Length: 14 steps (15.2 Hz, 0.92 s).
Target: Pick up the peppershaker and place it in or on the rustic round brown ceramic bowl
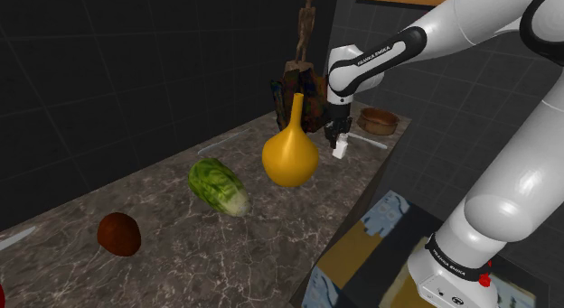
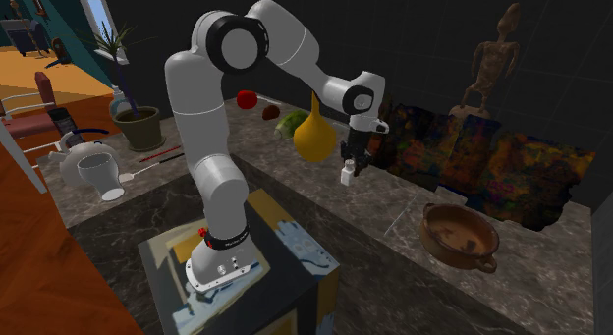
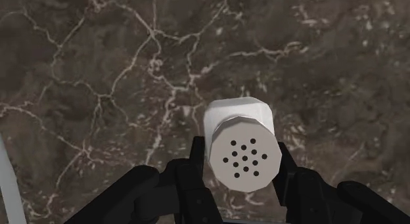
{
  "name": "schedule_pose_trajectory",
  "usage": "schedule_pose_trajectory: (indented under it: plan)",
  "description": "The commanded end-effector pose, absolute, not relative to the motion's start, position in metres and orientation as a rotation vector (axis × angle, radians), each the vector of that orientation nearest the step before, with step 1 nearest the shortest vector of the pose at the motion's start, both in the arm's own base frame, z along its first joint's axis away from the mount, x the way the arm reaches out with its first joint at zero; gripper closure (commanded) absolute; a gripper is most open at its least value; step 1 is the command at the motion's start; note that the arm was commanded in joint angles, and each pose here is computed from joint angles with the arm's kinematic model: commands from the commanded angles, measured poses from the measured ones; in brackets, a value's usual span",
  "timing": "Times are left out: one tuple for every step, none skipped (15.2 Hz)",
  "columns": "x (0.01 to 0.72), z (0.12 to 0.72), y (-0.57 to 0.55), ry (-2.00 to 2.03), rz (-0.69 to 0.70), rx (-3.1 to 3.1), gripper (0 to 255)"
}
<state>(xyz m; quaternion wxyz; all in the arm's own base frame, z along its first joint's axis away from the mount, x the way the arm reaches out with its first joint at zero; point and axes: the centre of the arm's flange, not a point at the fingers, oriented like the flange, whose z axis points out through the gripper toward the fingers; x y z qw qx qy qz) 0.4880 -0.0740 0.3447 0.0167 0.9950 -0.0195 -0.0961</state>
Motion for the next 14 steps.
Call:
schedule_pose_trajectory:
  plan:
    - [0.488,0.356,-0.074,-0.061,-0.299,3.093,255]
    - [0.488,0.361,-0.074,-0.061,-0.299,3.093,255]
    - [0.488,0.366,-0.074,-0.061,-0.299,3.093,255]
    - [0.488,0.371,-0.074,-0.061,-0.299,3.093,255]
    - [0.488,0.377,-0.074,-0.061,-0.299,3.093,255]
    - [0.488,0.382,-0.074,-0.061,-0.299,3.093,255]
    - [0.488,0.387,-0.074,-0.061,-0.299,3.093,255]
    - [0.488,0.393,-0.074,-0.061,-0.299,3.093,255]
    - [0.488,0.398,-0.074,-0.061,-0.299,3.093,255]
    - [0.488,0.403,-0.074,-0.061,-0.299,3.093,255]
    - [0.488,0.408,-0.074,-0.061,-0.299,3.093,255]
    - [0.488,0.414,-0.074,-0.061,-0.299,3.093,255]
    - [0.488,0.419,-0.074,-0.061,-0.299,3.093,255]
    - [0.488,0.424,-0.074,-0.061,-0.299,3.093,255]
